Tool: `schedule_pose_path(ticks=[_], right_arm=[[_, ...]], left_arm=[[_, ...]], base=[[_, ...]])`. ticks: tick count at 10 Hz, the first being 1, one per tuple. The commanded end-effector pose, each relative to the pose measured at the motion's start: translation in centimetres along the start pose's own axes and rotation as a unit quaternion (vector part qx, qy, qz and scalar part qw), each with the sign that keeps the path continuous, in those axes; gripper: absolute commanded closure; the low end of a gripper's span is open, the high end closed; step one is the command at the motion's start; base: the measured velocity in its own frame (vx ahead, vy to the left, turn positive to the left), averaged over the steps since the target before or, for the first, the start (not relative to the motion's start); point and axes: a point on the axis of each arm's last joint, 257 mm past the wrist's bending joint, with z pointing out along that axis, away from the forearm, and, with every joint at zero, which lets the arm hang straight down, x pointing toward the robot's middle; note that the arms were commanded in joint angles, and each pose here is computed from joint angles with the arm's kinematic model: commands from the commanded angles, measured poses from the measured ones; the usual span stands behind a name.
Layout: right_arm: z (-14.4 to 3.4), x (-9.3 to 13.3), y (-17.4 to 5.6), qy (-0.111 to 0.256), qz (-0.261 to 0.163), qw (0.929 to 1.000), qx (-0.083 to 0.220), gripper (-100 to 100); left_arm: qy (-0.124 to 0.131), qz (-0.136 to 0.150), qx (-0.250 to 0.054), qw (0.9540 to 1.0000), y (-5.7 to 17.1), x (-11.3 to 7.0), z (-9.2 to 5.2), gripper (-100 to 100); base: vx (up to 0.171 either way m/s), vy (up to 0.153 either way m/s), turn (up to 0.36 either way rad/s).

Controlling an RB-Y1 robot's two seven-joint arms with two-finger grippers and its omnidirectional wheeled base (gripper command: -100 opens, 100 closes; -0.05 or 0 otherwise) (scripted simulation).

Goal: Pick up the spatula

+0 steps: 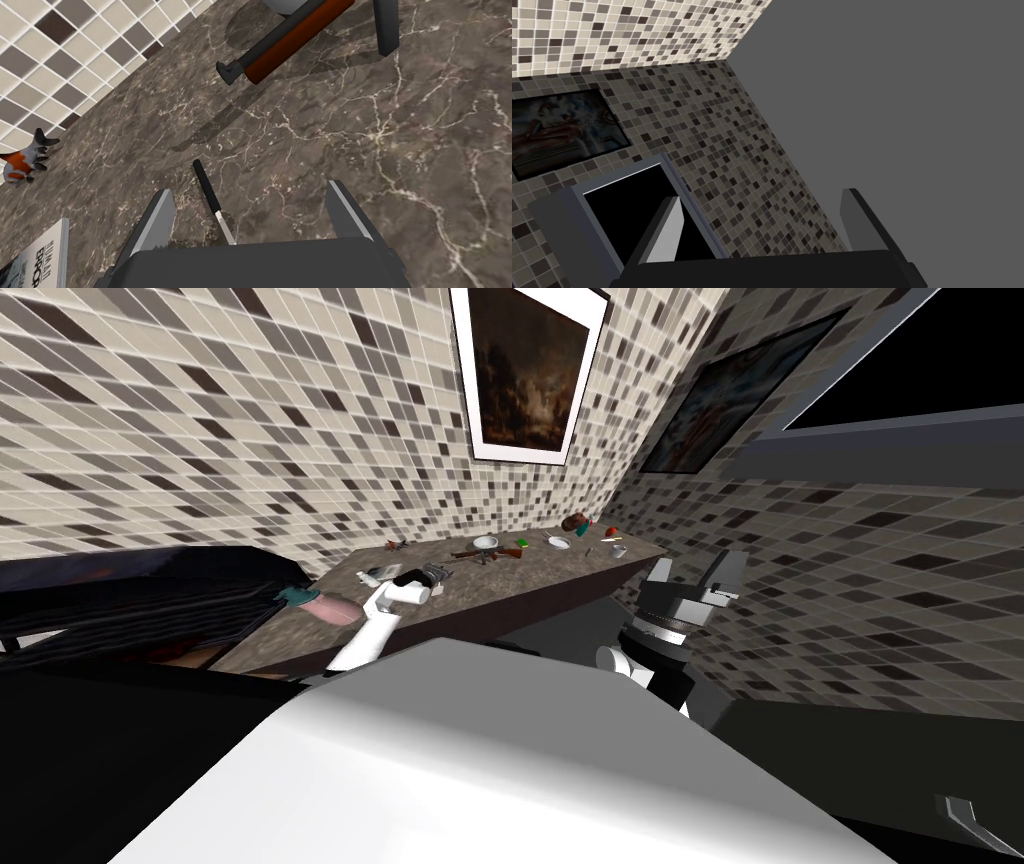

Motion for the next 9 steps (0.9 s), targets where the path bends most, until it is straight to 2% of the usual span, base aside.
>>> schedule_pose_path(ticks=[1, 2, 3, 4, 5, 6, 8, 9], right_arm=[[0.0, 0.0, 0.0, 0.0, 0.0, 1.0, 0.0, 0], [0.0, 0.0, 0.0, 0.0, 0.0, 1.0, 0.0, 0], [0.0, 0.0, 0.0, 0.0, 0.0, 1.0, 0.0, 0], [0.0, 0.0, 0.0, 0.0, 0.0, 1.0, 0.0, 0], [0.0, 0.0, 0.0, 0.0, 0.0, 1.0, 0.0, 0], [0.0, 0.0, 0.0, 0.0, 0.0, 1.0, 0.0, 0], [0.0, 0.0, 0.0, 0.0, 0.0, 1.0, 0.0, 0], [0.0, 0.0, 0.0, 0.0, 0.0, 1.0, 0.0, 0]], left_arm=[[-0.028, -0.019, -0.002, 0.9994, -0.3, -1.6, 0.2, -100], [-0.05, -0.044, 0.003, 0.9978, -1.5, -2.7, 0.7, -100], [-0.064, -0.049, 0.001, 0.9967, -1.4, -3.5, 0.7, -100], [-0.084, -0.075, 0.007, 0.9936, -2.6, -4.5, 1.0, -100], [-0.099, -0.08, 0.005, 0.9918, -2.4, -5.2, 0.9, -100], [-0.12, -0.108, 0.012, 0.9869, -3.7, -6.3, 1.1, -100], [-0.138, -0.111, 0.009, 0.9842, -3.4, -7.2, 0.9, -100], [-0.163, -0.141, 0.017, 0.9764, -4.5, -8.5, 0.9, -100]], base=[[0.001, 0.003, -0.085], [0.001, 0.002, -0.166], [0.0, 0.007, -0.074], [-0.002, 0.007, -0.156], [0.0, 0.012, -0.076], [-0.002, 0.01, -0.121], [-0.002, 0.01, -0.036], [-0.003, 0.009, -0.127]])
